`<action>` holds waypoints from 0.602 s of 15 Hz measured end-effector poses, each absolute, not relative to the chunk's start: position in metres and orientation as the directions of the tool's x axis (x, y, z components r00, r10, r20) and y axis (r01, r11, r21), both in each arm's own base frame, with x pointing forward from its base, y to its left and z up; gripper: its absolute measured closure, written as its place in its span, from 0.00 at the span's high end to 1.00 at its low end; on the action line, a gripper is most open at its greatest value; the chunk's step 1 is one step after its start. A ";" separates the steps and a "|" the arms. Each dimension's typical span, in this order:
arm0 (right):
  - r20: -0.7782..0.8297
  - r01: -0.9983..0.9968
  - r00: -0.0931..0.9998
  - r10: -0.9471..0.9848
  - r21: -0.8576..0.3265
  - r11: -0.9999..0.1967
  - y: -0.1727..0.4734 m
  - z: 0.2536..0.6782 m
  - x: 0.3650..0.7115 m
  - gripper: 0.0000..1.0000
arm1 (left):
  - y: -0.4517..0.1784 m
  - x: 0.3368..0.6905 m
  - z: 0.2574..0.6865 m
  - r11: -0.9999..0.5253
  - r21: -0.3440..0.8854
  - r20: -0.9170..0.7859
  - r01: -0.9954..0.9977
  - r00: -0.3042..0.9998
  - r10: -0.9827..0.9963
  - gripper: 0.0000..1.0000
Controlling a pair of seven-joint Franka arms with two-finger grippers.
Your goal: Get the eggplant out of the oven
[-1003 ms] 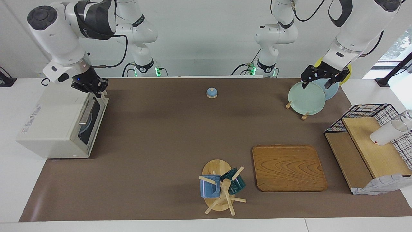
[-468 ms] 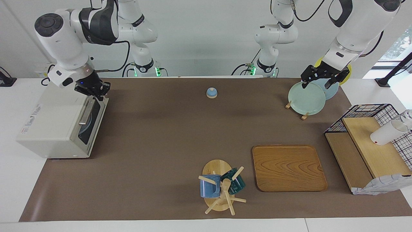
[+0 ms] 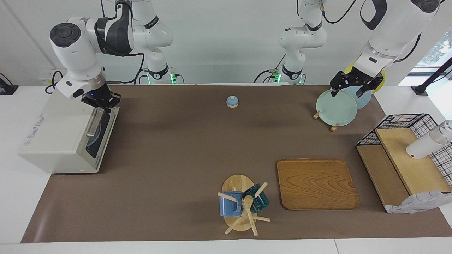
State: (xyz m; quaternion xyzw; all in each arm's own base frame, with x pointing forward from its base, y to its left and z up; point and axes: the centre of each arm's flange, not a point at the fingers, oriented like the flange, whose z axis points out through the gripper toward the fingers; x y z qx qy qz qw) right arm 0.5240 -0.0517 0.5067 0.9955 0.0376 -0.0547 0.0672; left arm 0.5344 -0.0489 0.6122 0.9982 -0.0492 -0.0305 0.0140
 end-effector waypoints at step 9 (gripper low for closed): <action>-0.115 0.145 0.985 0.128 0.146 -0.979 -0.083 0.472 0.526 0.01 | -0.049 0.534 0.612 -0.995 0.031 -0.060 -0.097 0.993 -0.099 1.00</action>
